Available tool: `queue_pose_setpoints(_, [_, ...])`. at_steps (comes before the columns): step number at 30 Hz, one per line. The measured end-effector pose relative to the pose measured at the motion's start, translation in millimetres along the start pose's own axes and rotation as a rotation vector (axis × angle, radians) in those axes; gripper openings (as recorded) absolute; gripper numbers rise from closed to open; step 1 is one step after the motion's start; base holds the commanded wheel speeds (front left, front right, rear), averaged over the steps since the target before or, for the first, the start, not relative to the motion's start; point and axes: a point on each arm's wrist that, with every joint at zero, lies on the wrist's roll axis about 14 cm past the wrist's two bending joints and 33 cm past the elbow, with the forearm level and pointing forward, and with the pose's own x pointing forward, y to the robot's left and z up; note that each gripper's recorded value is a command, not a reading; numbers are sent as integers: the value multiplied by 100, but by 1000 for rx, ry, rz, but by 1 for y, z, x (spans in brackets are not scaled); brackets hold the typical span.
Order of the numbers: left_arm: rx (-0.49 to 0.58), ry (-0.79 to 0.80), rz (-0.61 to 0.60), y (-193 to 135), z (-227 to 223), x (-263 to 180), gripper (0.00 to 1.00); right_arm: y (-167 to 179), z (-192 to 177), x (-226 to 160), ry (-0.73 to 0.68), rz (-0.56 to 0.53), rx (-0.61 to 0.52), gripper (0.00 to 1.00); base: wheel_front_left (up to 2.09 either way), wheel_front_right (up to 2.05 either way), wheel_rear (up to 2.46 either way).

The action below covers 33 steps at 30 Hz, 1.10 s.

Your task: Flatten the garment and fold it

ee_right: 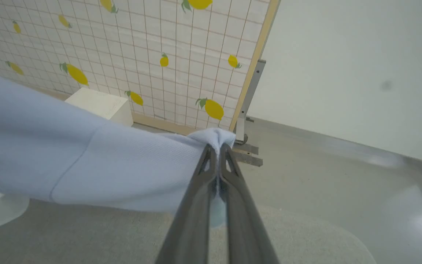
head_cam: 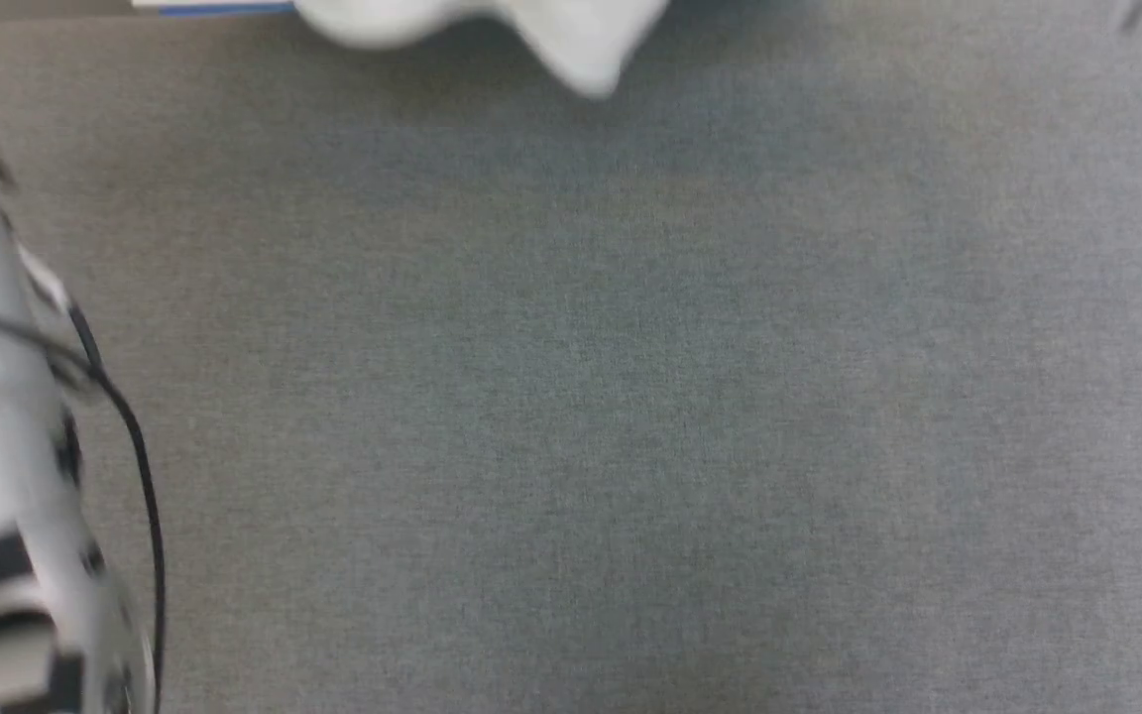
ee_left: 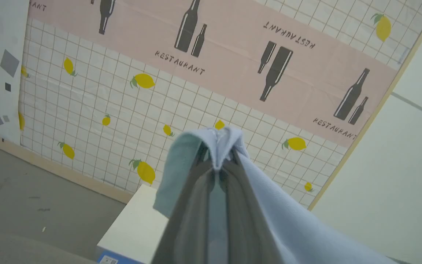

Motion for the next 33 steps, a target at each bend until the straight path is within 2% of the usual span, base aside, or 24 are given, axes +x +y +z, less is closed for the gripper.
queue_pose_setpoints(5, [70,202,61,36,-47,-73,0,19,-77,-38,184,64,111,0,0,0,0])
queue_pose_setpoints(9, [98,349,141,66,-67,-146,0,19,-122,-84,285,60,189,0,0,0,0])
queue_pose_setpoints(19, [79,683,395,112,-87,-320,0,29,-184,-188,404,-12,362,0,0,0,0])
queue_pose_setpoints(24, [26,776,487,116,-90,-376,0,35,-210,-224,492,-46,381,0,0,0,0])
queue_pose_setpoints(33, [-2,960,604,119,-102,-449,0,33,-267,-289,789,-100,349,0,0,0,0])
